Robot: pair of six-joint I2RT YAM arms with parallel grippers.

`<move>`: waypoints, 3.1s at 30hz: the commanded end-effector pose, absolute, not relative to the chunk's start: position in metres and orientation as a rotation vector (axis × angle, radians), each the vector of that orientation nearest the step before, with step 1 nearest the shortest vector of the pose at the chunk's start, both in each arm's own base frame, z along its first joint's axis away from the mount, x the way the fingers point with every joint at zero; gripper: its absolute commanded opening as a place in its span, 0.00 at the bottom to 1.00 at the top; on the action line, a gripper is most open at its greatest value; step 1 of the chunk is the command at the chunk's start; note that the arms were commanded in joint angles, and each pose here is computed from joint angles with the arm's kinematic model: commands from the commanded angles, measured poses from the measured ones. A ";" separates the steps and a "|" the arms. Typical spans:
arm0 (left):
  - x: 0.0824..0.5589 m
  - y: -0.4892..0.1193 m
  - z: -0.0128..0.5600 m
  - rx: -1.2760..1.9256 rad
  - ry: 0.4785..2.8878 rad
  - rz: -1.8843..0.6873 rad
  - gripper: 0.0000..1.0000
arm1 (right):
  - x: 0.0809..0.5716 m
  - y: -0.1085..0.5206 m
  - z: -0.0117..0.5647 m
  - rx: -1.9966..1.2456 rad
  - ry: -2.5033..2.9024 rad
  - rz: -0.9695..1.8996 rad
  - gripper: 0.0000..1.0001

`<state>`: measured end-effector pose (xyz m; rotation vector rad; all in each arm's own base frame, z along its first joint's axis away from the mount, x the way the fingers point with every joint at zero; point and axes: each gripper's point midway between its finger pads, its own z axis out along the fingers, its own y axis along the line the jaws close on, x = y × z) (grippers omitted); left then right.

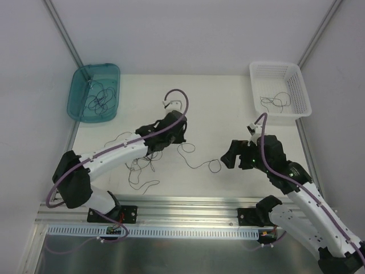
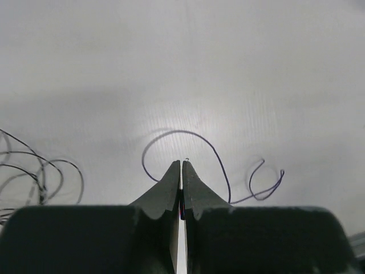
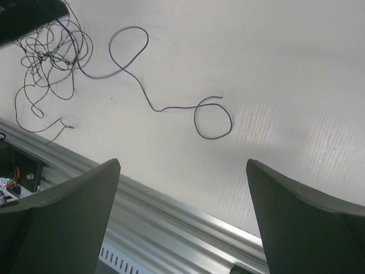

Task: Untangle the cables
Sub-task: Untie the cable, then place the cable in the bin.

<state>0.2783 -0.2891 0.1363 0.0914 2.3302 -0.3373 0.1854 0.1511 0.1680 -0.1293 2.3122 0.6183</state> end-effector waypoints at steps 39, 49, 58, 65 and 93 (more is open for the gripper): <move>0.501 0.120 0.476 -0.507 1.525 0.245 0.00 | 0.163 0.133 0.156 -0.218 2.262 0.583 0.97; 0.544 0.174 0.275 -0.597 1.922 0.397 0.23 | 0.164 0.137 0.146 -0.234 2.305 0.582 0.97; 0.499 0.167 0.224 -0.766 2.033 0.195 0.91 | 0.165 0.140 0.143 -0.249 2.332 0.585 0.97; 0.432 0.048 0.210 -0.613 2.177 -0.282 0.99 | 0.161 0.160 0.140 -0.277 2.358 0.697 0.97; 0.241 -0.111 0.044 -0.248 2.610 -0.361 0.00 | 0.125 0.293 0.134 -0.467 2.325 0.885 0.97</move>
